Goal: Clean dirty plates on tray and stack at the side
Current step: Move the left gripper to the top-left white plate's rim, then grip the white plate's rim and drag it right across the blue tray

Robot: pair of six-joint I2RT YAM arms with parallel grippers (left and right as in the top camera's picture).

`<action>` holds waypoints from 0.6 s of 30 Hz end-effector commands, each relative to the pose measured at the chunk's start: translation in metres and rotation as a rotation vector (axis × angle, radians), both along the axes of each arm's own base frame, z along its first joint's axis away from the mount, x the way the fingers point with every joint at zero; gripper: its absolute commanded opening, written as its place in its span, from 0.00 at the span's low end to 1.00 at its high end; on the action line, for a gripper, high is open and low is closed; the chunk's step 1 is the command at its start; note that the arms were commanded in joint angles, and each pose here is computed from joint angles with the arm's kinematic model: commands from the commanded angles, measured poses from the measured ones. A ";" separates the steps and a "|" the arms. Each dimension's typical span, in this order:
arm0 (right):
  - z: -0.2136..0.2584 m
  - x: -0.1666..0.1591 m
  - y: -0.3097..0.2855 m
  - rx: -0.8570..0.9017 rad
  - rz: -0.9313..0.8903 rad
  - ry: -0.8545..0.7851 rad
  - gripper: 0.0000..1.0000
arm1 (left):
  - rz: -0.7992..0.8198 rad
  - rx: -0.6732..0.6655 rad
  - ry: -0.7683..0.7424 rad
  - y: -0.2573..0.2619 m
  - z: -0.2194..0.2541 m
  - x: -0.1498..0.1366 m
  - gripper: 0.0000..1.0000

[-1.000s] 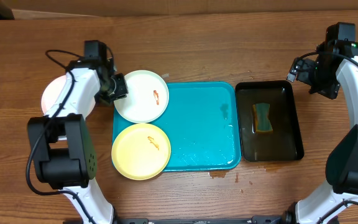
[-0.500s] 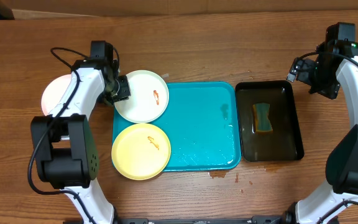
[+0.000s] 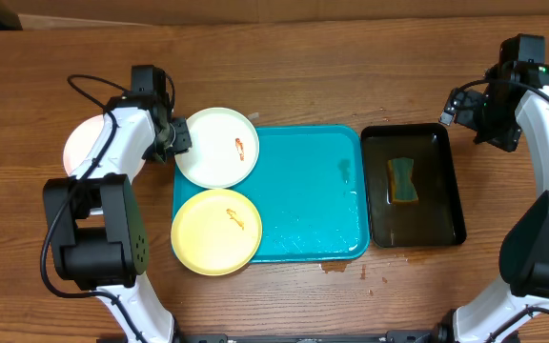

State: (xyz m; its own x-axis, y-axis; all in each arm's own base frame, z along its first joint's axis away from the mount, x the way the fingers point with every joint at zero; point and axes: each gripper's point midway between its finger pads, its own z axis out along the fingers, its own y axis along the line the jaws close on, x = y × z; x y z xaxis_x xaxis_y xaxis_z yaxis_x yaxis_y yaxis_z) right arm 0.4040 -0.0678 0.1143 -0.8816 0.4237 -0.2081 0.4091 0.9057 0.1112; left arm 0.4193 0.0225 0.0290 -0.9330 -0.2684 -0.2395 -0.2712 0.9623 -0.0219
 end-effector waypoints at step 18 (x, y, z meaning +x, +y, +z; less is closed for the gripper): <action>0.013 0.003 -0.002 -0.010 -0.003 -0.039 1.00 | -0.182 -0.282 -0.031 -0.085 0.012 -0.002 0.26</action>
